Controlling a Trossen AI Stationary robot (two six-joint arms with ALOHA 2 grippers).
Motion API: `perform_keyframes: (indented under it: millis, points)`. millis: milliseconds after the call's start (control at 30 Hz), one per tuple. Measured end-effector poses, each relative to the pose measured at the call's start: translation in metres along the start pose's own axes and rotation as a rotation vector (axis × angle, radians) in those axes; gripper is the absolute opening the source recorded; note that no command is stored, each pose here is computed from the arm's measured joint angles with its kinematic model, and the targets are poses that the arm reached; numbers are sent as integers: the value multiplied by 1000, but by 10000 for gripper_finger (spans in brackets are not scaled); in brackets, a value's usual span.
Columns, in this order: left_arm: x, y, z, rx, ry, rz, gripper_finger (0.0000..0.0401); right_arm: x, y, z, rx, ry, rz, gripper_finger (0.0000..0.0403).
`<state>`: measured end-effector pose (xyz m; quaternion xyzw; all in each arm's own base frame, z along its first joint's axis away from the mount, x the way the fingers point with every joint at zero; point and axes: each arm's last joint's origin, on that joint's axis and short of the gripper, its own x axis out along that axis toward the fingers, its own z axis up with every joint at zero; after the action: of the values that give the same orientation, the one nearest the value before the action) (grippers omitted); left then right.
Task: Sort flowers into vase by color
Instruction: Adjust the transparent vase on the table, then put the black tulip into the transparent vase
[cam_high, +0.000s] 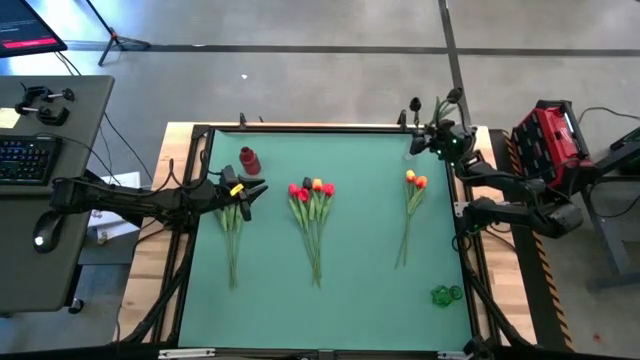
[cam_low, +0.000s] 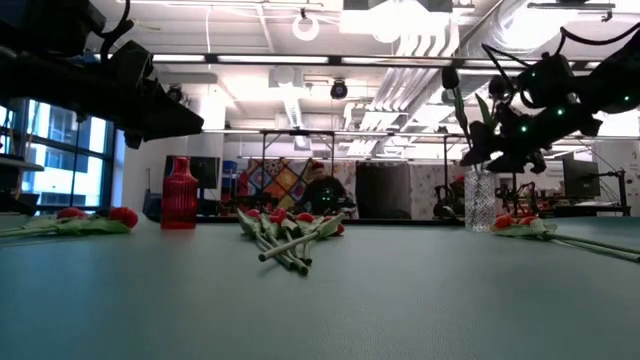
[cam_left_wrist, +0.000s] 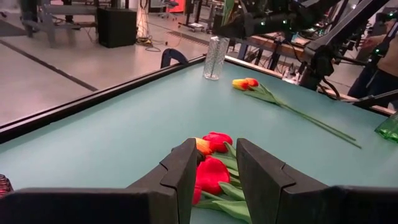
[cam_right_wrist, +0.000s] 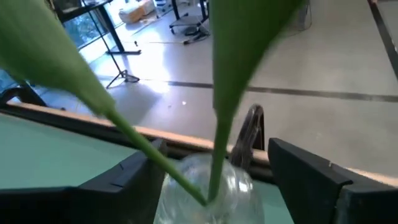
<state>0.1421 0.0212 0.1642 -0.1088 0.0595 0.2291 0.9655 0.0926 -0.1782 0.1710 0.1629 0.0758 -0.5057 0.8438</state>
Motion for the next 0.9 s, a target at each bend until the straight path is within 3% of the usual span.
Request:
perform_keyframes:
  millis: [200,433,900]
  points:
    - [0,0,0,0,1,0,104,0,4,22,-10,-27,1,286]
    - [0,1,-4,6,37,9,104,-4,6,36,11,200,-78,287]
    - [0,1,-5,1,45,12,104,-27,23,47,-23,375,-52,287]
